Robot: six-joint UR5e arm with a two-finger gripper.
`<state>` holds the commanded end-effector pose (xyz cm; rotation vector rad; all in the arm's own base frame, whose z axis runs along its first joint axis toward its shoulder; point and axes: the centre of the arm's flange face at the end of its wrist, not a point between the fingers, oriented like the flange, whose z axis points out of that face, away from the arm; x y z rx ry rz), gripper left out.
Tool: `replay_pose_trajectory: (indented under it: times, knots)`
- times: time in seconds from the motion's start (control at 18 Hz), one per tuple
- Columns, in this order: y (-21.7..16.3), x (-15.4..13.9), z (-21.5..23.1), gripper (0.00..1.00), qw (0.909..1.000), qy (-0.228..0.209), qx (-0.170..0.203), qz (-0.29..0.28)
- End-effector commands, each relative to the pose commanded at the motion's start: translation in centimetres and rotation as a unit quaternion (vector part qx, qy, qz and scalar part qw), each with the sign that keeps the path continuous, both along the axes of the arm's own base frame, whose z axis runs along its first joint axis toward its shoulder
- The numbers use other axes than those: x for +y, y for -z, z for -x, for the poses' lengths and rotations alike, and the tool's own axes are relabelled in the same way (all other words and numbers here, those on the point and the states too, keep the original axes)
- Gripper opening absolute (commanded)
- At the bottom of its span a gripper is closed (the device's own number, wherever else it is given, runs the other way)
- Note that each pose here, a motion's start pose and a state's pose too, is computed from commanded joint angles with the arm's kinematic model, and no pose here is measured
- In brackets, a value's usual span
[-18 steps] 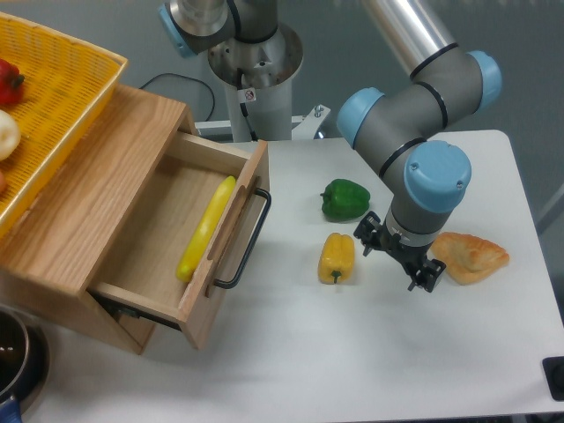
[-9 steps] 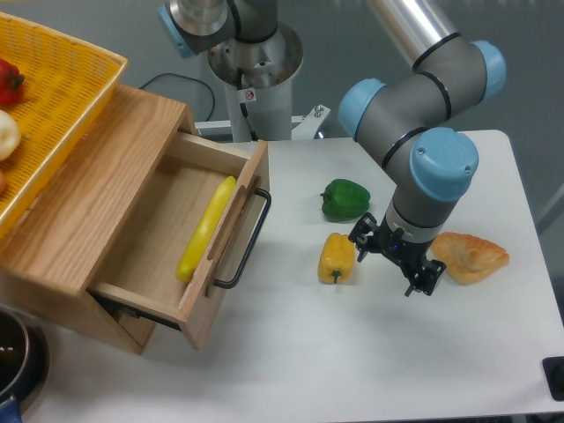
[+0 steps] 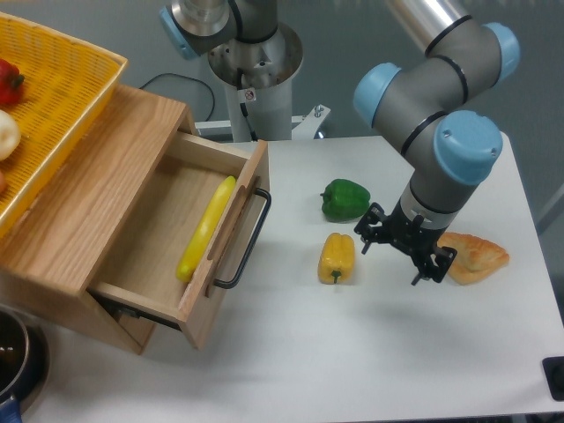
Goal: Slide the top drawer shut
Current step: 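Move the gripper over the yellow pepper toward the drawer front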
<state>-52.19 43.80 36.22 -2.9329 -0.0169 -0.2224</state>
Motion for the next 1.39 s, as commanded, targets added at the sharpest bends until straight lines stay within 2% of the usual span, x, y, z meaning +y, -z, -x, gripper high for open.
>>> replay_pose_trajectory:
  times: [0.17,0.33,0.44,0.56,0.78,1.0,1.39]
  knots:
    - [-1.1,1.3,-2.2,0.15,0.9999,-0.011,-0.011,0.006]
    - [-2.5,2.9,-4.5,0.08,0.9990,-0.031,-0.030,-0.009]
    - [-4.0,3.0,-5.3,0.07,0.9963,-0.037,-0.058,-0.051]
    - [-5.4,2.3,-5.2,0.07,0.9943,-0.048,-0.062,-0.073]
    - [-7.8,1.9,-6.3,0.07,0.9937,-0.060,-0.051,-0.081]
    - [-8.7,2.6,-7.8,0.08,0.9937,-0.061,-0.049,-0.080]
    - [-8.4,4.1,-9.5,0.09,0.9942,-0.057,-0.053,-0.073]
